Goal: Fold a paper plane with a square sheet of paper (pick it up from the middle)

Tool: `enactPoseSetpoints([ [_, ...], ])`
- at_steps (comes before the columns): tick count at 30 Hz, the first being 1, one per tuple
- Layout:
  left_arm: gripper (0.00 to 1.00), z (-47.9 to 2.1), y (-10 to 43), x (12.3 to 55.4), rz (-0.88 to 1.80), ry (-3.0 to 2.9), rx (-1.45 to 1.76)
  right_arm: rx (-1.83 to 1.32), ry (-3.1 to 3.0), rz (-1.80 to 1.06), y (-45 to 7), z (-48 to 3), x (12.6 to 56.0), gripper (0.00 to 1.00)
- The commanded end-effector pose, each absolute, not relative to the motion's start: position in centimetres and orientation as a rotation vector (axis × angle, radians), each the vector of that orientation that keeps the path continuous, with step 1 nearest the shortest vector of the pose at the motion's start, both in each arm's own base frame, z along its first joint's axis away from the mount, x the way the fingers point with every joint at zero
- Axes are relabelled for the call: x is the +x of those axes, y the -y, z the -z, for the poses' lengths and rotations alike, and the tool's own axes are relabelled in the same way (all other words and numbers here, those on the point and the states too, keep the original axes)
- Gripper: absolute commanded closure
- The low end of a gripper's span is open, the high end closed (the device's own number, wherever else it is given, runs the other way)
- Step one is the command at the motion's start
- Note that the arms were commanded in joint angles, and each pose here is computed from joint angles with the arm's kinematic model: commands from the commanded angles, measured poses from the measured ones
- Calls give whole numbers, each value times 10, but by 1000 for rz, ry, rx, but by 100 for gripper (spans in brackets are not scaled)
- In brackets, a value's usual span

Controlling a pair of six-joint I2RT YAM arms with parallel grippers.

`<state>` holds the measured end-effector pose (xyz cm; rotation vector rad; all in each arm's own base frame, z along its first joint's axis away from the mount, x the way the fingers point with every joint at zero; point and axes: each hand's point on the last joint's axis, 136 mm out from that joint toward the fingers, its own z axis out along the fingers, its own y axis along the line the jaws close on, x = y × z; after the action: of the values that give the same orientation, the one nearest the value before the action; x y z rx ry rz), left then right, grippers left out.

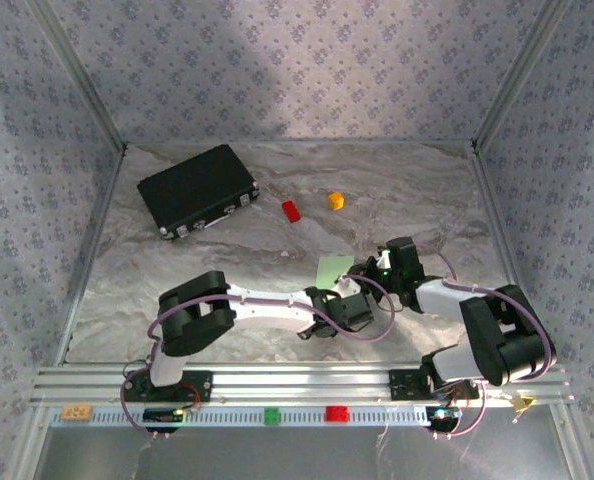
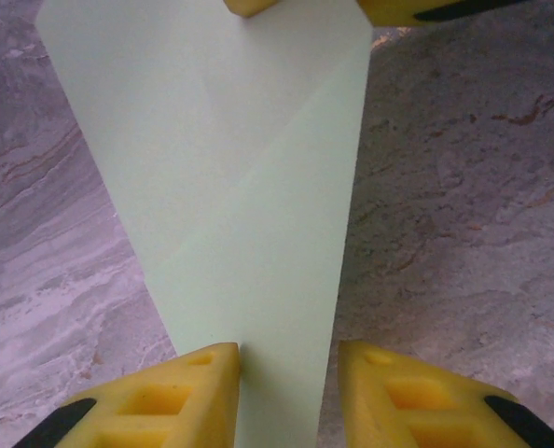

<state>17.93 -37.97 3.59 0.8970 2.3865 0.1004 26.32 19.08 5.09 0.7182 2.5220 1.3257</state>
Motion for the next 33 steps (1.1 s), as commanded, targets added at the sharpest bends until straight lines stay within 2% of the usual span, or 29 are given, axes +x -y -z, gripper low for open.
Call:
enactPoseSetpoints([
  [1,69,-44,377,184,-146,-2364,870,754,-2533,-1330,-189,-52,260,100],
  [12,77,-43,376,184,-148,-2369,861,755,-2530,-1326,-188,-52,261,100],
  [22,91,-43,376,183,-144,-2372,852,750,-2521,-1324,-187,-54,261,98],
  [29,99,-45,374,186,-140,-2367,818,739,-2533,-1268,-180,-55,259,88],
  [33,100,-45,375,185,-81,-2391,790,762,-2545,-1192,-165,-51,255,82],
])
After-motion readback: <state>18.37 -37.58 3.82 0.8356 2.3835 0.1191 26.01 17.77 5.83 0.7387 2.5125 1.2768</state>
